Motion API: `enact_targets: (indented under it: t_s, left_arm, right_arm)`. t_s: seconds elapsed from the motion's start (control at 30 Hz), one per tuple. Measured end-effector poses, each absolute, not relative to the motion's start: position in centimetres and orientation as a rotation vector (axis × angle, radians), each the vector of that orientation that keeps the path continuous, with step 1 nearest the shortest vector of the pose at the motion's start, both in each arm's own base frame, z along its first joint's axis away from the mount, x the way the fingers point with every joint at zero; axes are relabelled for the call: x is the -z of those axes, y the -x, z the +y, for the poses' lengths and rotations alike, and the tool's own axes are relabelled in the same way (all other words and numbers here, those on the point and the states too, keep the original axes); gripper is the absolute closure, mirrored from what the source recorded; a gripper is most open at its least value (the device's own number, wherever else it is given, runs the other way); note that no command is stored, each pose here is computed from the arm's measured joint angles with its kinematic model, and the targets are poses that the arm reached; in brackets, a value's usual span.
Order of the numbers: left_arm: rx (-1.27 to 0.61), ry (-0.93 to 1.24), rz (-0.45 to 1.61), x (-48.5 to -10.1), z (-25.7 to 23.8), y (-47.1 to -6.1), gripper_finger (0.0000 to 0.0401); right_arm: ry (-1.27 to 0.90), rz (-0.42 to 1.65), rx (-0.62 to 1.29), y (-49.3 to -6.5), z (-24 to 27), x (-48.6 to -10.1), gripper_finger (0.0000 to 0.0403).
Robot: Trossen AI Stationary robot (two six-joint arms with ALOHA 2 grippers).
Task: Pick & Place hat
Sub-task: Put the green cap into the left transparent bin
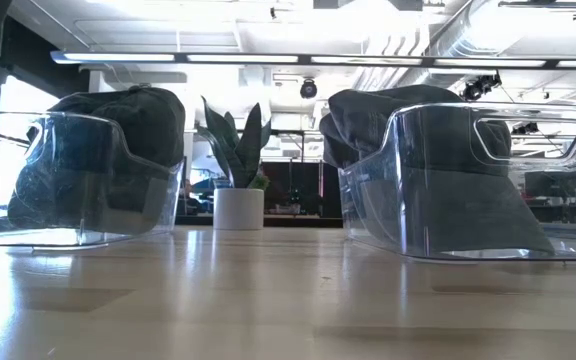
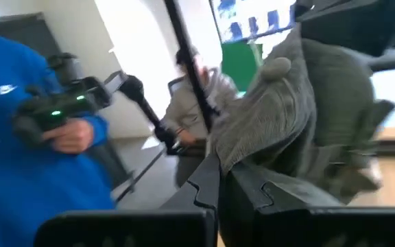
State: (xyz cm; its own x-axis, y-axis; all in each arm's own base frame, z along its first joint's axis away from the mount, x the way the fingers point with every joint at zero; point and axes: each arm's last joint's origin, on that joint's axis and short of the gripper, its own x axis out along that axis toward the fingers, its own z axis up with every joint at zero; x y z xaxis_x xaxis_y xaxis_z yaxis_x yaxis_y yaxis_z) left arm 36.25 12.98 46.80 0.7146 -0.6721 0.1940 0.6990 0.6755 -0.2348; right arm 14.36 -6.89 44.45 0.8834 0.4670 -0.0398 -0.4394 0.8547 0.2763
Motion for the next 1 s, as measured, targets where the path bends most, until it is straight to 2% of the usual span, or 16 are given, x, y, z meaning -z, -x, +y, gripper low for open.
enact_targets:
  t_s: [0.13,0.23,0.57,0.67,0.9,1.0]
  left_arm:
    - [0.773,0.264,-0.138,-48.5,12.8,-35.7,0.04]
    - [0.771,0.239,-0.167,-49.5,12.6,-35.3,0.04]
    - [0.729,0.224,-0.226,-51.1,12.5,-34.8,0.04]
    - [0.718,0.226,-0.236,-51.2,12.5,-34.7,0.04]
    - [0.723,0.284,-0.215,-51.2,12.5,-34.7,0.04]
    - [0.726,0.314,-0.201,-51.2,12.5,-34.7,0.0401]
  right_arm:
    - [-0.253,0.045,-0.385,-14.8,-7.0,-45.2,0.0371]
    - [-0.268,0.022,-0.389,-15.1,-7.1,-45.5,0.0335]
    - [-0.186,0.013,-0.358,-17.0,-8.5,-44.9,0.0147]
    - [-0.137,0.026,-0.357,-18.0,-9.2,-44.3,0.0107]
    - [0.026,-0.005,-0.338,-20.0,-10.5,-43.5,0.0093]
    - [0.017,-0.017,-0.384,-20.8,-10.9,-43.4,0.0093]
